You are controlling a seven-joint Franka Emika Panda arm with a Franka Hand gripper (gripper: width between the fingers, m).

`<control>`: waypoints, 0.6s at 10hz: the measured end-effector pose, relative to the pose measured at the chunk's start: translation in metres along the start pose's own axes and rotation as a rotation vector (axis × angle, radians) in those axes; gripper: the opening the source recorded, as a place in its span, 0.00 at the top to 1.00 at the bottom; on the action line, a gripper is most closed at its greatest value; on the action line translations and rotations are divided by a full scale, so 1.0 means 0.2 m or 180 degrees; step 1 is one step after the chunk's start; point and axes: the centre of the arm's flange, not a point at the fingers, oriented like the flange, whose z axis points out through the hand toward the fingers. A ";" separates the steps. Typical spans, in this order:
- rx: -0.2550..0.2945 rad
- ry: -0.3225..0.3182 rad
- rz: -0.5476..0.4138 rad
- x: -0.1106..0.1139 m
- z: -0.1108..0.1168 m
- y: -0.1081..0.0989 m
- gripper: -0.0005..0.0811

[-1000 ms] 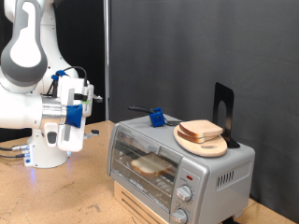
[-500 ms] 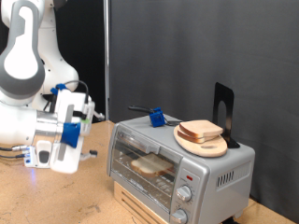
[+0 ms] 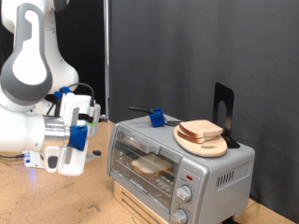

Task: Make a piece of toast with the oven

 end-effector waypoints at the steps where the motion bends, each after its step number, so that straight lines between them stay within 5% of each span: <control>1: -0.0079 -0.0039 0.0006 0.07 0.01 -0.03 0.16; 4: 0.0031 0.0188 -0.0016 0.28 0.01 -0.11 0.16; 6: 0.0082 0.0234 -0.0014 0.32 0.02 -0.12 0.16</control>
